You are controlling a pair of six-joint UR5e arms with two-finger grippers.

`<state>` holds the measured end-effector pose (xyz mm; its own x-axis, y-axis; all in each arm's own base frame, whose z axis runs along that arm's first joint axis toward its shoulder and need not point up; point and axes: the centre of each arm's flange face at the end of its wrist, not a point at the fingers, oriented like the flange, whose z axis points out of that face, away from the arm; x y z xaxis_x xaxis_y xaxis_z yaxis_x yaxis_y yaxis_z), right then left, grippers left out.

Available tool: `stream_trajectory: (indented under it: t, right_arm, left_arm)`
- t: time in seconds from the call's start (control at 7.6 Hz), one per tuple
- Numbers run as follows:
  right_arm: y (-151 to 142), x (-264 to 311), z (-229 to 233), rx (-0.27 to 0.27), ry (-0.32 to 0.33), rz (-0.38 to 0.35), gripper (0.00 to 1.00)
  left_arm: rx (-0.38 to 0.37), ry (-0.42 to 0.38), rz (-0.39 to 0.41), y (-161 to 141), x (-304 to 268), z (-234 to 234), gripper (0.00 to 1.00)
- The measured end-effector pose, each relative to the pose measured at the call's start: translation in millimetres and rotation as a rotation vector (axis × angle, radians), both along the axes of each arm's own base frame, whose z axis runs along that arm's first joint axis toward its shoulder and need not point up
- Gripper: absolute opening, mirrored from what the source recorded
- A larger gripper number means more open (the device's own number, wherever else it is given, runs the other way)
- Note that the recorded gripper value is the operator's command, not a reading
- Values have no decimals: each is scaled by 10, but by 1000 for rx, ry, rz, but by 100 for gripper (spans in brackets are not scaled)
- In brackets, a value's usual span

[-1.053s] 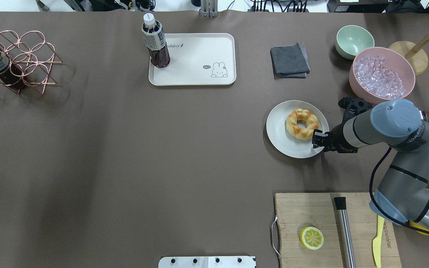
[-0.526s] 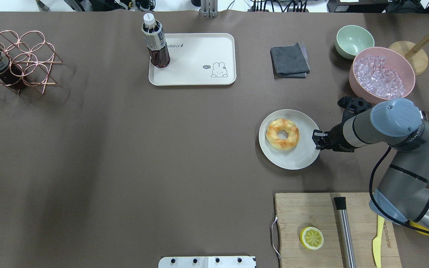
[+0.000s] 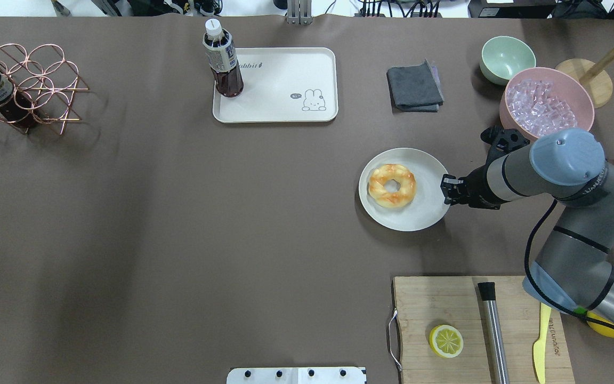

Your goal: Place donut on tray

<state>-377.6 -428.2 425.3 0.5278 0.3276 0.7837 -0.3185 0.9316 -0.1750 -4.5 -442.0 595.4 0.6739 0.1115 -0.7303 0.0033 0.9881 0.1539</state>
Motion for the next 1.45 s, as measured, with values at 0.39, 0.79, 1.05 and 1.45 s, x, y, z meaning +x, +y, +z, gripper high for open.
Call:
stream_trajectory:
  t: [0.39, 0.79, 1.05, 1.45]
  right_arm:
    - [-207, -95, -537, -40, -95, 81, 0]
    - [-610, -456, -1100, -73, -163, 138, 0]
    - [-1016, -830, -1393, -95, -167, 162, 0]
    - [-1640, -1165, -1602, -123, -131, 191, 0]
  left_arm:
    - [0, 0, 0, 0, 0, 0, 98]
    - [-1, 0, 0, 3, -1, 4, 98]
    - [1, 0, -6, 6, -26, -6, 98]
    - [2, -1, -13, 7, -59, -8, 98]
